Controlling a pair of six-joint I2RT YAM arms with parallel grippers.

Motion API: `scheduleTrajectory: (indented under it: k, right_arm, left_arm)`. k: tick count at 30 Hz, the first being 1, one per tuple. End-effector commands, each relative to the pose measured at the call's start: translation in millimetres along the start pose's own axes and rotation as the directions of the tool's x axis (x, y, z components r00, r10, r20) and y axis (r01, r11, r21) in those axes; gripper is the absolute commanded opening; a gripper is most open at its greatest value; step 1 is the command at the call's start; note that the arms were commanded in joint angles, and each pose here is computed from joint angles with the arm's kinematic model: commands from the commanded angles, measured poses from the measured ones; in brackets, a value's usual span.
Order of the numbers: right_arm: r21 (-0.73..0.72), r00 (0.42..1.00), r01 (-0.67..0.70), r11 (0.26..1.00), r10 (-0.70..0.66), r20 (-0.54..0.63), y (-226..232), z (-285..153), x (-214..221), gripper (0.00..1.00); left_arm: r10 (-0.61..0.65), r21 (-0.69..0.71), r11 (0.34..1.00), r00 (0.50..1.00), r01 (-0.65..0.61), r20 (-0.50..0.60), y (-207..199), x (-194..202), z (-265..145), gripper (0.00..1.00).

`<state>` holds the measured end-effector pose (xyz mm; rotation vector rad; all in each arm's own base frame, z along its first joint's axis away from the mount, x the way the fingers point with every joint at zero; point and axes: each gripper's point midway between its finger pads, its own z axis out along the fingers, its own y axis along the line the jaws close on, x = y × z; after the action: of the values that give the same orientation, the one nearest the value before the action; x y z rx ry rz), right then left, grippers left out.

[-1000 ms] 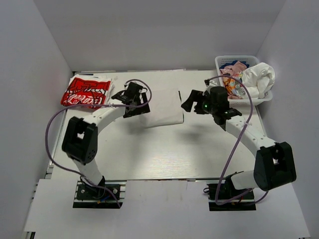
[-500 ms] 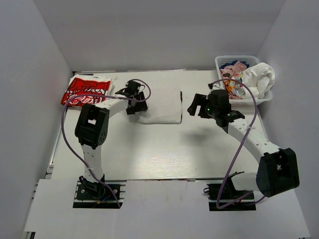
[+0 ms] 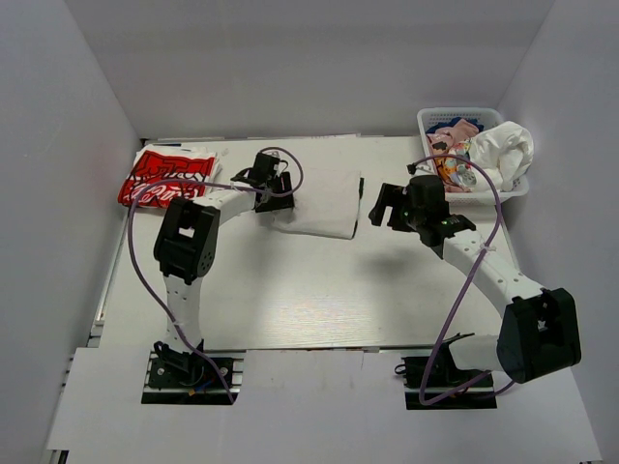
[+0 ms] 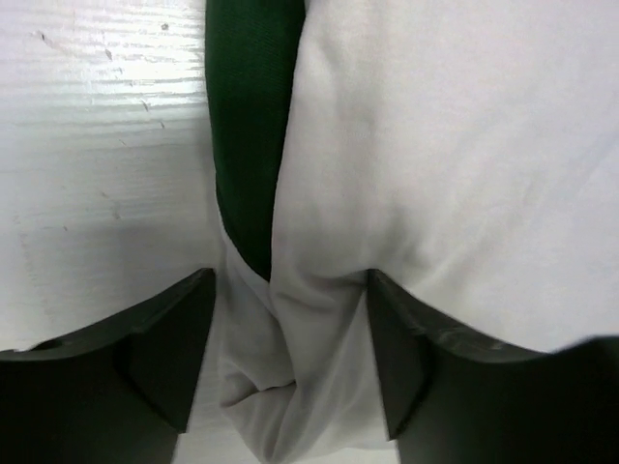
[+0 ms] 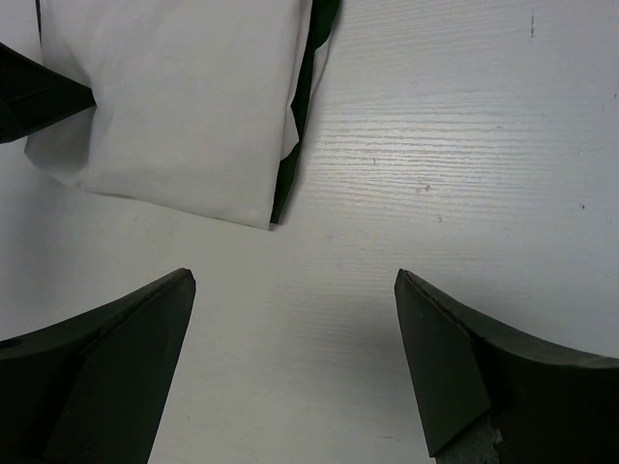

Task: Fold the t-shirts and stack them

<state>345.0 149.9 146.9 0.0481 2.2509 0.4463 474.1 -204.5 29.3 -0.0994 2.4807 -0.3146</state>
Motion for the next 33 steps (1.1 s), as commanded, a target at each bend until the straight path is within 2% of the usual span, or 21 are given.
scheduleTrajectory:
  k: [1, 2, 4, 10, 18, 21, 24, 26, 28, 29, 31, 32, 33]
  right_arm:
    - [-0.003, 0.998, 0.017, 1.0, -0.017, 0.063, 2.7, -7.2, -19.1, 0.9]
    - [-0.005, 0.998, 0.022, 1.0, -0.022, 0.064, 3.6, -6.9, -19.4, 0.9]
    - [-0.013, 0.997, 0.023, 1.0, -0.022, 0.069, 5.4, -6.4, -20.7, 0.9]
    - [0.008, 0.996, 0.031, 0.999, -0.032, 0.08, 2.4, -4.7, -24.1, 0.9]
    - [0.009, 0.997, 0.042, 0.999, -0.042, 0.059, 2.9, 3.6, -23.6, 0.9]
    - [0.02, 0.998, 0.042, 0.999, -0.043, 0.05, 0.6, 5.4, -24.6, 0.9]
    - [0.02, 0.997, 0.047, 0.999, -0.048, 0.053, 1.0, 5.6, -25.9, 0.9]
    - [0.026, 0.997, 0.047, 0.999, -0.048, 0.06, 0.1, 5.5, -27.2, 0.9]
    - [0.024, 0.997, 0.047, 0.999, -0.048, 0.063, 0.7, 5.2, -27.8, 0.9]
    - [0.019, 0.997, 0.044, 0.999, -0.045, 0.065, 1.6, 6.1, -28.3, 0.9]
    - [0.007, 0.997, 0.043, 0.999, -0.043, 0.06, 3.7, 6.3, -25.9, 0.9]
    - [0.005, 0.997, 0.046, 0.999, -0.046, 0.059, 3.7, 6.0, -25.5, 0.9]
    - [0.008, 0.997, 0.044, 0.999, -0.045, 0.056, 2.9, 6.6, -24.3, 0.9]
  left_arm:
    - [0.088, -0.042, 0.995, 0.996, -0.089, -0.024, 15.7, 5.1, -11.3, 0.78]
    - [0.106, -0.033, 0.994, 0.994, -0.106, 0.0, 13.9, -0.8, -17.5, 0.88]
    - [0.139, -0.003, 0.99, 0.988, -0.139, 0.063, 4.6, -21.6, -35.7, 1.0]
    - [0.163, -0.012, 0.987, 0.975, -0.163, 0.153, -3.1, -54.3, -44.1, 1.0]
    - [0.161, 0.031, 0.986, 0.983, -0.164, 0.088, -11.4, -52.8, 2.3, 1.0]
    - [0.165, 0.018, 0.986, 0.986, -0.165, 0.005, -3.4, -30.8, 19.6, 1.0]
    - [0.166, -0.016, 0.986, 0.985, -0.167, -0.048, 9.5, -10.9, 18.7, 1.0]
    - [0.182, -0.01, 0.983, 0.981, -0.184, -0.073, 9.1, 12.1, 17.5, 0.96]
    - [0.182, 0.016, 0.983, 0.981, -0.182, -0.069, 6.7, 16.8, 14.4, 0.91]
    - [0.182, 0.06, 0.982, 0.981, -0.179, -0.06, -0.6, 18.0, 16.3, 0.84]
    - [0.183, 0.069, 0.982, 0.98, -0.177, -0.079, 0.6, 26.9, 25.6, 0.78]
    - [0.182, 0.074, 0.981, 0.981, -0.178, -0.062, -3.9, 18.2, 29.3, 0.74]
    - [0.182, 0.074, 0.981, 0.981, -0.178, -0.06, -4.9, 16.5, 33.9, 0.63]
